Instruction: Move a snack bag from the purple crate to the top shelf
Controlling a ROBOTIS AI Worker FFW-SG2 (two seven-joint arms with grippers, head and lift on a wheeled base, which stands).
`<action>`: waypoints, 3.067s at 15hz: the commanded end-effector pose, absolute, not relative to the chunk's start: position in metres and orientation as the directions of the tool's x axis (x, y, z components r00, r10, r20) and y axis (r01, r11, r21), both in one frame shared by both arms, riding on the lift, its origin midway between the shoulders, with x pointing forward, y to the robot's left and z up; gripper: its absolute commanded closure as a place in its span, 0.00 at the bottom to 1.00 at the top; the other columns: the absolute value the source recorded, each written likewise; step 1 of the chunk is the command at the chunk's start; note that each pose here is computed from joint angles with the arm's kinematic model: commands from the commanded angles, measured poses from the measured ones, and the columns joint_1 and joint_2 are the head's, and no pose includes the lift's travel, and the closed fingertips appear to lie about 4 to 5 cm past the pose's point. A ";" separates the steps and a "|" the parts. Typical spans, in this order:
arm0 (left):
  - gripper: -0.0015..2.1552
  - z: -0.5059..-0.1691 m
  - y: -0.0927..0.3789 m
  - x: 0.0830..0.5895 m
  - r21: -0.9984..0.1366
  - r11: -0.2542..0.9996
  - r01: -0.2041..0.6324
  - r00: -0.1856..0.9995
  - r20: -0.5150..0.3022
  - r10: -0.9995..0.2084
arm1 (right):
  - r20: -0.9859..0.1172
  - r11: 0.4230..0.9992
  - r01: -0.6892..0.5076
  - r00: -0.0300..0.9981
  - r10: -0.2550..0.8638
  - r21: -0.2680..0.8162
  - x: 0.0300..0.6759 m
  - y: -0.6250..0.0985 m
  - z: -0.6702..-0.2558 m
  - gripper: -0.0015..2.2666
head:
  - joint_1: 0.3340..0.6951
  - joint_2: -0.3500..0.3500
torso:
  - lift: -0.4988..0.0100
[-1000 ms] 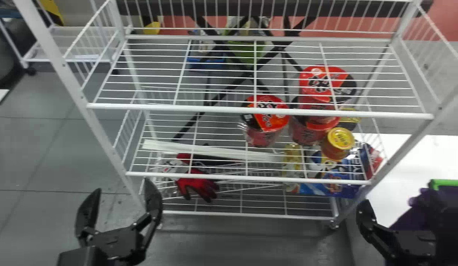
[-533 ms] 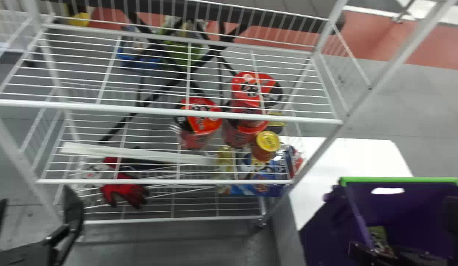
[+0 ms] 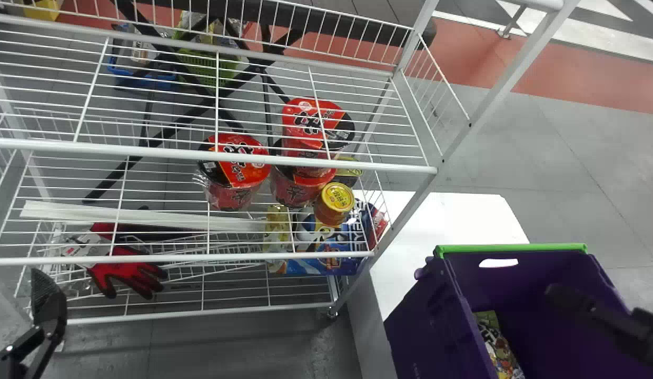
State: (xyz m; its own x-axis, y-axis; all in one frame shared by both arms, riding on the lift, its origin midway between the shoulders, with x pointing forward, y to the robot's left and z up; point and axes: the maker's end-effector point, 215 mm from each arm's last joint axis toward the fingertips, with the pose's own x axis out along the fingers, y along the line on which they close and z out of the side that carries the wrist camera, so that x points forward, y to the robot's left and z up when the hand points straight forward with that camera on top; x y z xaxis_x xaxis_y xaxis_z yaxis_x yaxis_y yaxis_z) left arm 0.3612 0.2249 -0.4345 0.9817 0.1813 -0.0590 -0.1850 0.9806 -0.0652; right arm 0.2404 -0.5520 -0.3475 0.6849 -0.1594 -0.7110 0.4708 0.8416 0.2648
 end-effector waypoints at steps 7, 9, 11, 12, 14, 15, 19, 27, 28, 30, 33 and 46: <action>0.04 -0.440 0.227 0.362 -0.062 0.979 -0.196 0.979 -0.063 0.192 | -0.921 0.808 0.582 0.357 -0.153 0.092 0.231 -0.624 -0.462 0.07 | 1.00 0.00 | 0.09; 0.04 -0.439 0.226 0.364 -0.062 0.980 -0.190 0.981 -0.060 0.187 | -0.941 0.803 0.588 0.318 -0.116 0.100 0.234 -0.632 -0.477 0.07 | 1.00 0.00 | 0.09; 0.04 -0.438 0.228 0.364 -0.062 0.979 -0.195 0.980 -0.057 0.191 | -0.962 0.816 0.573 0.258 -0.089 0.078 0.230 -0.622 -0.501 0.07 | 1.00 0.00 | 0.09; 0.04 -0.437 0.229 0.364 -0.064 0.979 -0.195 0.980 -0.052 0.192 | -0.975 0.826 0.562 0.205 -0.081 0.049 0.223 -0.615 -0.517 0.07 | 1.00 0.00 | 0.09; 0.04 -0.436 0.228 0.364 -0.064 0.980 -0.188 0.981 -0.051 0.185 | -0.992 0.835 0.550 0.114 -0.053 0.019 0.207 -0.601 -0.547 0.07 | 1.00 0.00 | 0.09; 0.04 -0.437 0.228 0.365 -0.064 0.980 -0.188 0.981 -0.051 0.185 | -0.996 0.836 0.548 0.077 -0.041 0.008 0.199 -0.596 -0.558 0.07 | 1.00 0.00 | 0.09; 0.04 -0.439 0.229 0.365 -0.070 0.979 -0.192 0.981 -0.049 0.189 | -0.999 0.852 0.523 -0.044 0.012 -0.013 0.168 -0.569 -0.595 0.08 | 1.00 0.00 | 0.09; 0.04 -0.438 0.230 0.365 -0.071 0.978 -0.194 0.980 -0.045 0.191 | -0.999 0.904 0.427 0.035 0.020 0.033 0.222 -0.563 -0.630 0.08 | 1.00 0.00 | 0.09; 0.04 -0.438 0.231 0.365 -0.071 0.978 -0.197 0.980 -0.047 0.194 | -1.000 0.915 0.402 0.018 0.017 0.023 0.221 -0.561 -0.632 0.08 | 1.00 0.00 | 0.09; 0.04 -0.437 0.231 0.365 -0.071 0.978 -0.198 0.980 -0.044 0.195 | -1.000 0.946 0.324 0.022 -0.003 0.004 0.229 -0.559 -0.639 0.08 | 1.00 0.00 | 0.09; 0.04 -0.436 0.230 0.365 -0.074 0.978 -0.196 0.980 -0.042 0.194 | -1.000 0.968 0.251 0.027 -0.007 0.000 0.237 -0.557 -0.643 0.08 | 1.00 0.00 | 0.09; 0.04 -0.432 0.235 0.365 -0.073 0.978 -0.197 0.980 -0.027 0.196 | -0.994 0.998 0.067 0.113 0.004 0.011 0.243 -0.529 -0.696 0.53 | 1.00 0.00 | 0.09</action>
